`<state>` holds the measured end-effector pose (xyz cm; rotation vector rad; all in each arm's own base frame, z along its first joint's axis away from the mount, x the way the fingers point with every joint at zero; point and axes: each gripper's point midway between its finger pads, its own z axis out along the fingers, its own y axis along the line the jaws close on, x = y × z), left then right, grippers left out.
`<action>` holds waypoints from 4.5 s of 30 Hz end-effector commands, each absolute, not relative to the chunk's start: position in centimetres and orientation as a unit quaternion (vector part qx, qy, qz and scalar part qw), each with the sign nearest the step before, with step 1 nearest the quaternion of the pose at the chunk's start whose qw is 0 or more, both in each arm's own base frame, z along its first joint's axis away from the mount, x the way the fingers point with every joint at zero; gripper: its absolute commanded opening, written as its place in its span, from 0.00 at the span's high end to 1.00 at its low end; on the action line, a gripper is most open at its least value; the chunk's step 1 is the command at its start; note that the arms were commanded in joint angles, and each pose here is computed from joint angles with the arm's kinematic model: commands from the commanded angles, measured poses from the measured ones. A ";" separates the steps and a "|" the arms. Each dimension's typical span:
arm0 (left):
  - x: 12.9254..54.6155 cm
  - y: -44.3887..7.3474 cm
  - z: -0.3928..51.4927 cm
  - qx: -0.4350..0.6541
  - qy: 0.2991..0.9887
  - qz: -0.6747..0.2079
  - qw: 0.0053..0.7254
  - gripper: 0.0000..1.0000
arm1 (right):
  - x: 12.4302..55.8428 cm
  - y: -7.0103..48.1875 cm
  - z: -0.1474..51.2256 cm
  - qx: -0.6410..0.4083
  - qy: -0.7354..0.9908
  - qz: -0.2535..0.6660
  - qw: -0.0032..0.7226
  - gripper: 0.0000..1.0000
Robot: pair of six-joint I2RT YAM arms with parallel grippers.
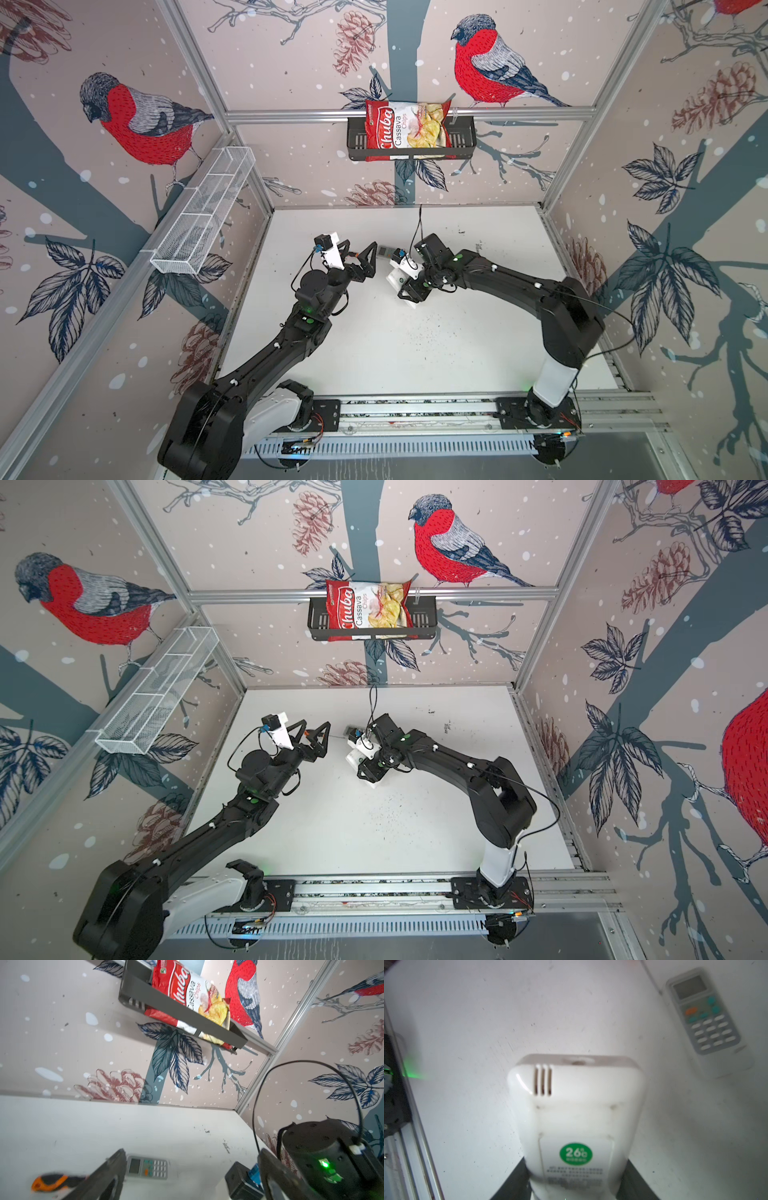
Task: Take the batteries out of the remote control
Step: 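Take the remote with the right gripper and lower it onto the table, then grasp the lying white remote with the left gripper while the right gripper withdraws, then hold the remote with the left gripper while the right gripper grips its battery cover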
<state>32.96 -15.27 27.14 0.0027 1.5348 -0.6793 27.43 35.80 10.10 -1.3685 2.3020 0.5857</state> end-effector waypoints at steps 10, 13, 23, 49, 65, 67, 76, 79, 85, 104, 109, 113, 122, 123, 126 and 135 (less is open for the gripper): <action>29.2 -10.0 22.6 -0.058 0.706 -0.220 0.670 0.04 | 23.7 36.2 2.6 -0.537 0.824 0.124 0.128 0.60; 29.0 -10.1 22.6 -0.059 0.707 -0.226 0.668 0.04 | 23.2 36.5 1.8 -0.544 0.821 0.120 0.123 0.58; 29.3 -10.7 21.3 -0.050 0.722 -0.229 0.651 0.04 | 23.1 35.5 0.3 -0.549 0.824 0.078 0.121 0.29; 30.6 -17.5 19.5 0.070 0.797 -0.207 0.563 0.03 | 26.9 30.8 7.2 -0.403 0.862 0.131 0.279 0.23; 29.8 -24.9 18.8 0.426 0.813 -0.154 0.367 0.04 | 27.2 25.0 19.1 -0.222 0.783 0.354 0.460 0.17; 29.4 -23.6 16.4 0.430 0.822 -0.123 0.352 0.05 | 27.2 23.8 19.1 -0.202 0.781 0.367 0.463 0.16; 27.4 -22.6 12.0 0.442 0.826 -0.137 0.321 0.05 | 26.7 23.1 19.3 -0.188 0.766 0.407 0.461 0.15; 27.1 -22.6 10.3 0.427 0.846 -0.145 0.285 0.04 | 26.7 23.3 18.8 -0.185 0.769 0.411 0.453 0.14; 25.5 -23.5 6.8 0.438 0.857 -0.181 0.205 0.05 | 26.7 23.3 18.9 -0.184 0.768 0.413 0.454 0.14; 23.6 -22.7 1.9 0.459 0.870 -0.112 0.143 0.13 | 26.3 23.3 19.0 -0.186 0.768 0.413 0.453 0.13; 23.7 -22.7 1.9 0.459 0.870 -0.108 0.145 0.21 | 26.1 23.3 19.4 -0.185 0.764 0.419 0.455 0.13; 23.8 -22.5 1.4 0.460 0.871 -0.102 0.139 0.27 | 25.8 23.5 19.5 -0.187 0.761 0.429 0.449 0.12; 24.2 -22.4 1.3 0.461 0.871 -0.090 0.143 0.48 | 25.9 23.4 19.6 -0.177 0.762 0.438 0.444 0.12; 24.3 -22.3 1.4 0.461 0.871 -0.086 0.145 0.50 | 26.0 23.4 19.4 -0.170 0.764 0.441 0.439 0.12; 24.5 -22.3 2.0 0.461 0.870 -0.081 0.154 0.53 | 26.6 23.2 18.1 -0.145 0.783 0.439 0.416 0.13; 24.8 -23.2 6.0 0.468 0.851 -0.089 0.222 0.56 | 28.5 23.1 14.8 -0.111 0.832 0.412 0.354 0.34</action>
